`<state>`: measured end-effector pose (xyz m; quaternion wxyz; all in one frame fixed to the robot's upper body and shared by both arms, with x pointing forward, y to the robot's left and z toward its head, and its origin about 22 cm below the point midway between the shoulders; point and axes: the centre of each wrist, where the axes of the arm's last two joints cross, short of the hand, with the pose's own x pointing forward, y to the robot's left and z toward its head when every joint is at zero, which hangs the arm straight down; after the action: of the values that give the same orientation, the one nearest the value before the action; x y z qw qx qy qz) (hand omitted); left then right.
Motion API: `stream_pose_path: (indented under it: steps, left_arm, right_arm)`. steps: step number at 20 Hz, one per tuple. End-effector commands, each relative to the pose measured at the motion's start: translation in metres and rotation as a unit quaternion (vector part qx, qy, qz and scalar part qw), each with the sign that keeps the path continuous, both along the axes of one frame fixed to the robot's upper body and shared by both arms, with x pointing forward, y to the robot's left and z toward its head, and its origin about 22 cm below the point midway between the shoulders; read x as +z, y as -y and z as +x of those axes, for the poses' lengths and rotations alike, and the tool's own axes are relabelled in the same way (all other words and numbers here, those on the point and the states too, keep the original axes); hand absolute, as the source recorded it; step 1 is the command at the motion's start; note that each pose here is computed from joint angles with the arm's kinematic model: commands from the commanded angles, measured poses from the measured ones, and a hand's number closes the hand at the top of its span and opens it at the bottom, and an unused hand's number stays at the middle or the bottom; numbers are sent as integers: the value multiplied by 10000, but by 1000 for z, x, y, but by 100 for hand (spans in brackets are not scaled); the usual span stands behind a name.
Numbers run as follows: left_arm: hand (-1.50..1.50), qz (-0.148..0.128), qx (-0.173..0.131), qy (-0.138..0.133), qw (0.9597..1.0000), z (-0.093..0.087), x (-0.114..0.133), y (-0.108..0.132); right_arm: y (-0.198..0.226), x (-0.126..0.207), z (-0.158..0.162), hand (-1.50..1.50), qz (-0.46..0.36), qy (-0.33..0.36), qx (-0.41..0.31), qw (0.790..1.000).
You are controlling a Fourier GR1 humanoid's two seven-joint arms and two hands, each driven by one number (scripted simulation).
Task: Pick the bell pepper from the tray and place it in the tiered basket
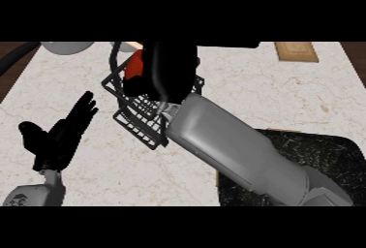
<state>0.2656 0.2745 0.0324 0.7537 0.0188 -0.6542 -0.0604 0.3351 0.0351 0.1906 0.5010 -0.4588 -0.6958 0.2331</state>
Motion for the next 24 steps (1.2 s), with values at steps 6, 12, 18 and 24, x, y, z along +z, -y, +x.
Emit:
stream_pose_path:
  steps: [6,12,18,24]
  left_arm:
    - [0,-22,-124,85,9999,9,8,7]
    - [0,-17,-75,-41,10000,6,3,4]
    - [0,23,48,54,10000,8,7,5]
    - [0,3,270,-222,9994,-13,-12,-18]
  right_arm:
    - [1,-10,34,-150,647,64,-727,9952]
    - [4,6,27,-150,1877,219,-587,9802]
    - [21,3,28,-150,3152,689,-536,9450]
    - [40,9,25,-150,3910,1362,-673,9078]
